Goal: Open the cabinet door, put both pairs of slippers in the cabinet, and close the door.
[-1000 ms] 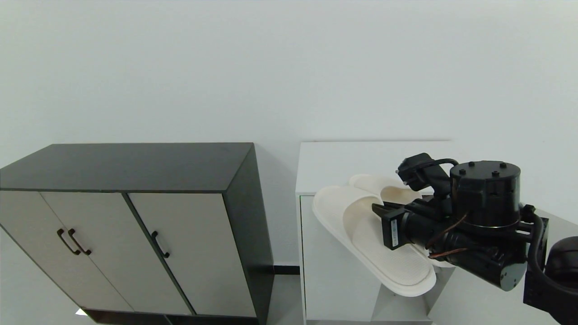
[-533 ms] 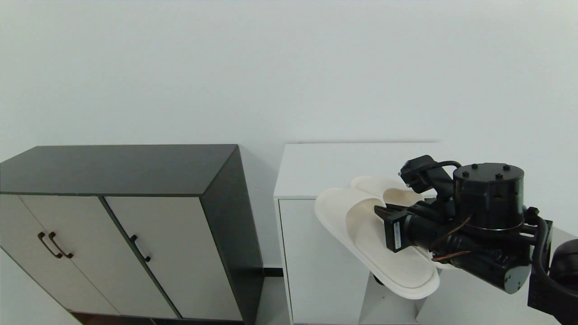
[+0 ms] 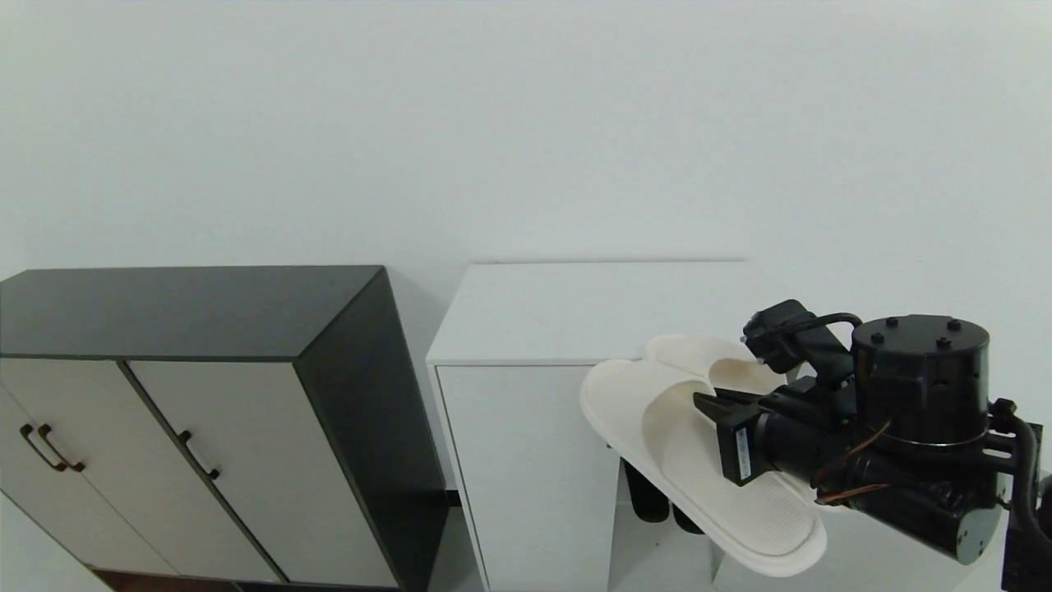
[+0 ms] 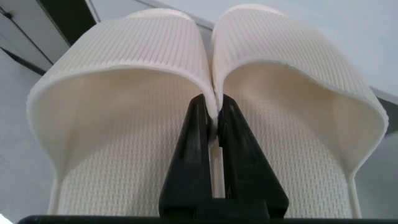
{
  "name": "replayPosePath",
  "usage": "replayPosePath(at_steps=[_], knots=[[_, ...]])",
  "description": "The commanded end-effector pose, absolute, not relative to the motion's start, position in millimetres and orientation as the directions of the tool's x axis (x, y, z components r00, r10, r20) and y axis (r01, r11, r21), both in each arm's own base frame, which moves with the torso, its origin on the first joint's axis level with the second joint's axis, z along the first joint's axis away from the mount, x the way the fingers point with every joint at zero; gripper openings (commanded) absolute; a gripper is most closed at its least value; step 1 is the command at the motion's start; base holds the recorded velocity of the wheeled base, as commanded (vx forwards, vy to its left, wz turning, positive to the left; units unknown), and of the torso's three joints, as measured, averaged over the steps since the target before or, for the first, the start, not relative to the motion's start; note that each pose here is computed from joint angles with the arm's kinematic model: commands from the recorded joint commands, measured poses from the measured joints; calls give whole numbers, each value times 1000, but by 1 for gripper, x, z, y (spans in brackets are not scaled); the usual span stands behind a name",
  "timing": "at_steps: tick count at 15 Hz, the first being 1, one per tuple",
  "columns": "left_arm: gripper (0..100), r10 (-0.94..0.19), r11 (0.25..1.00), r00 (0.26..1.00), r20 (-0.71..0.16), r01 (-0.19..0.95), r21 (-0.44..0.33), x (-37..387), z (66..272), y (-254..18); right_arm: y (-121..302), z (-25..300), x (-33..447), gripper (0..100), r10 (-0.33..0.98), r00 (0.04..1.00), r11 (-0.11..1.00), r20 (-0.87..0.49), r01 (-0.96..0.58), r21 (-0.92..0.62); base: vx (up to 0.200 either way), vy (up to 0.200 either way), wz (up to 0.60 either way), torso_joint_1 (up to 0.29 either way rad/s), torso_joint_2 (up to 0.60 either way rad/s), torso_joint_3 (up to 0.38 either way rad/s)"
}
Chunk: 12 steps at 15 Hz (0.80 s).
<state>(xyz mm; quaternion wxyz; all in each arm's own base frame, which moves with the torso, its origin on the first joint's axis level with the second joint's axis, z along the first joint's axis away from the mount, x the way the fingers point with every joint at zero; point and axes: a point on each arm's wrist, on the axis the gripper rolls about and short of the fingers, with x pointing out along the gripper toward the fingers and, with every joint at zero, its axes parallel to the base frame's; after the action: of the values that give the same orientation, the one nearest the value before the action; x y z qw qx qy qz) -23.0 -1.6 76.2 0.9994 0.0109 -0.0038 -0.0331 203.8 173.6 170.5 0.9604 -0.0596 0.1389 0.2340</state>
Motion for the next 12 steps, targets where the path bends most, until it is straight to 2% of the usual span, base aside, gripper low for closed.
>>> replayPosePath(at_steps=[1, 7, 12], knots=[[0, -66, 998, 998, 6, 66, 22, -23, 76, -2, 174, 170, 201, 0, 439, 848, 880, -297, -473, -49, 0, -200, 0, 7, 2, 7], [0, -66, 998, 998, 6, 66, 17, -23, 76, -2, 180, 164, 193, 0, 475, 821, 857, -317, -513, -46, 0, -200, 0, 2, 4, 2], [0, -66, 998, 998, 6, 66, 16, -23, 76, -2, 184, 164, 190, 0, 492, 815, 848, -308, -528, -42, 0, 0, 0, 0, 0, 0]])
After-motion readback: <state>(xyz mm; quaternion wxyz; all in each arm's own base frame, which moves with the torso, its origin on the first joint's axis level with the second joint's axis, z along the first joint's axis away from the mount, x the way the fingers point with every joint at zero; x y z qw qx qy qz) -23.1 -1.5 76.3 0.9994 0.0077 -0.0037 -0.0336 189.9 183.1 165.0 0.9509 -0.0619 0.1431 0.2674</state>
